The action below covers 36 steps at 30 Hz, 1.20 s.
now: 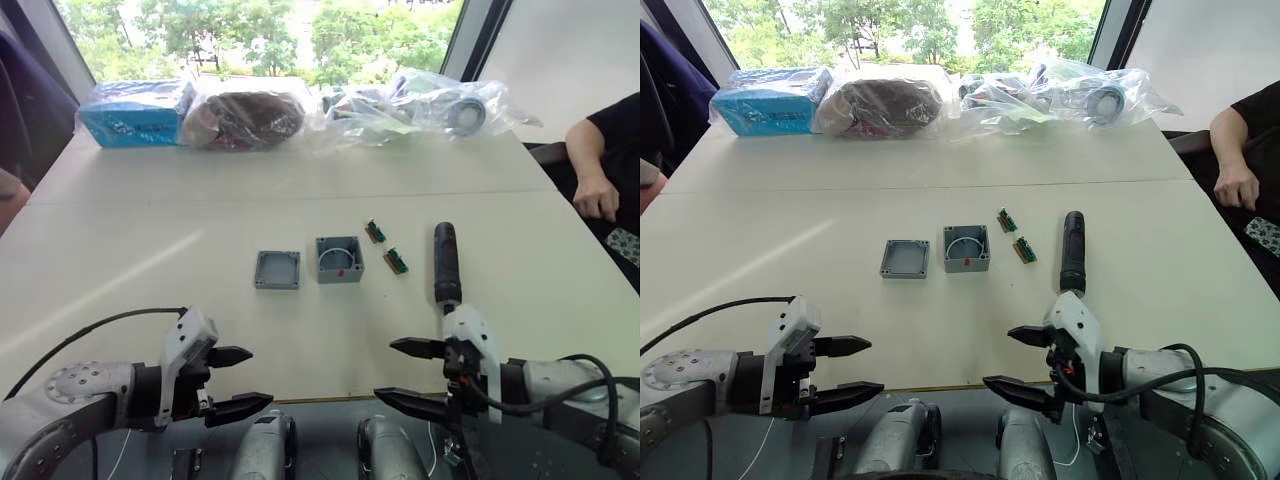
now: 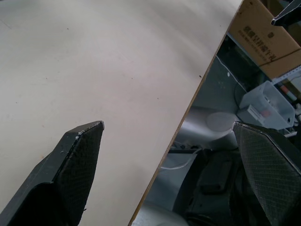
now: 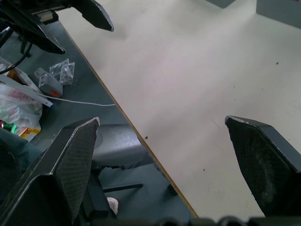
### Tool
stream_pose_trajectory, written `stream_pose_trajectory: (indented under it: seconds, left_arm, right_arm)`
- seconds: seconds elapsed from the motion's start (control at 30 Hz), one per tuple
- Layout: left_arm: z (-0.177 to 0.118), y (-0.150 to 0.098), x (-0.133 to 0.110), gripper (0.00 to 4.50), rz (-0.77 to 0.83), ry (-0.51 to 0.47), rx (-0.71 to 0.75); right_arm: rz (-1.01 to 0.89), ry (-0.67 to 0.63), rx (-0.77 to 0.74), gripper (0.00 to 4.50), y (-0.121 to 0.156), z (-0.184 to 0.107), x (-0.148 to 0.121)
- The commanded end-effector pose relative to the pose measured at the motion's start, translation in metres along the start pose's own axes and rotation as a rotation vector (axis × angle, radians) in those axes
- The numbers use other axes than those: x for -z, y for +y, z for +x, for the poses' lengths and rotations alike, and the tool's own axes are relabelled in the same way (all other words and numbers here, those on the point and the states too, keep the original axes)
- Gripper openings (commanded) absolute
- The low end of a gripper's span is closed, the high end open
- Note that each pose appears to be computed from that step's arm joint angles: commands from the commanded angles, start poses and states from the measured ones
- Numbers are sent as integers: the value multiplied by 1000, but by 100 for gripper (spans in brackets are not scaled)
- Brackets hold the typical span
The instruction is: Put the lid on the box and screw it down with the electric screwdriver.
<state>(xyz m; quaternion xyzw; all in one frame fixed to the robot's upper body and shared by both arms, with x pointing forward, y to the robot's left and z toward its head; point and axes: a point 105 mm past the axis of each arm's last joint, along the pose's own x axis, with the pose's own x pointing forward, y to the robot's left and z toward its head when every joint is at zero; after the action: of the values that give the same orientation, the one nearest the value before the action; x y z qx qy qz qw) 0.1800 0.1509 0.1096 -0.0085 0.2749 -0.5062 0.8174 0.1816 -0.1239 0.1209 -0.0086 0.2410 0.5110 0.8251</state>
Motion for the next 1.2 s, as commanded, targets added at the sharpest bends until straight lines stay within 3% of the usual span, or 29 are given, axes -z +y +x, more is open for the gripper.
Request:
stream_pose_trajectory:
  seconds: [0.03, 0.57, 0.67, 0.8, 0.9, 1.03, 1.2]
  left_arm:
    - [-2, 1, -10, 449, 33, -34, -16]
    - [5, 3, -16, 449, 39, -42, -11]
    - [3, 17, -24, 449, 50, -52, -70]
    - [-9, 32, -84, 449, 83, -64, -29]
    - [-6, 31, -110, 449, 168, 20, 18]
    - [18, 41, -138, 449, 491, 211, 23]
    - [55, 46, -163, 449, 631, 283, 101]
  right_arm:
    - [-49, 4, 7, 450, 3, 1, -5]
    - [-55, -62, 62, 450, -12, 10, -9]
    - [-55, -86, 78, 450, -19, 11, -16]
    - [30, -266, 111, 450, -29, 12, -55]
    - [-20, -331, 125, 450, -27, 12, -75]
    - [-134, -307, 187, 450, -31, 5, -86]
    - [-192, -224, 212, 450, -31, -2, -80]
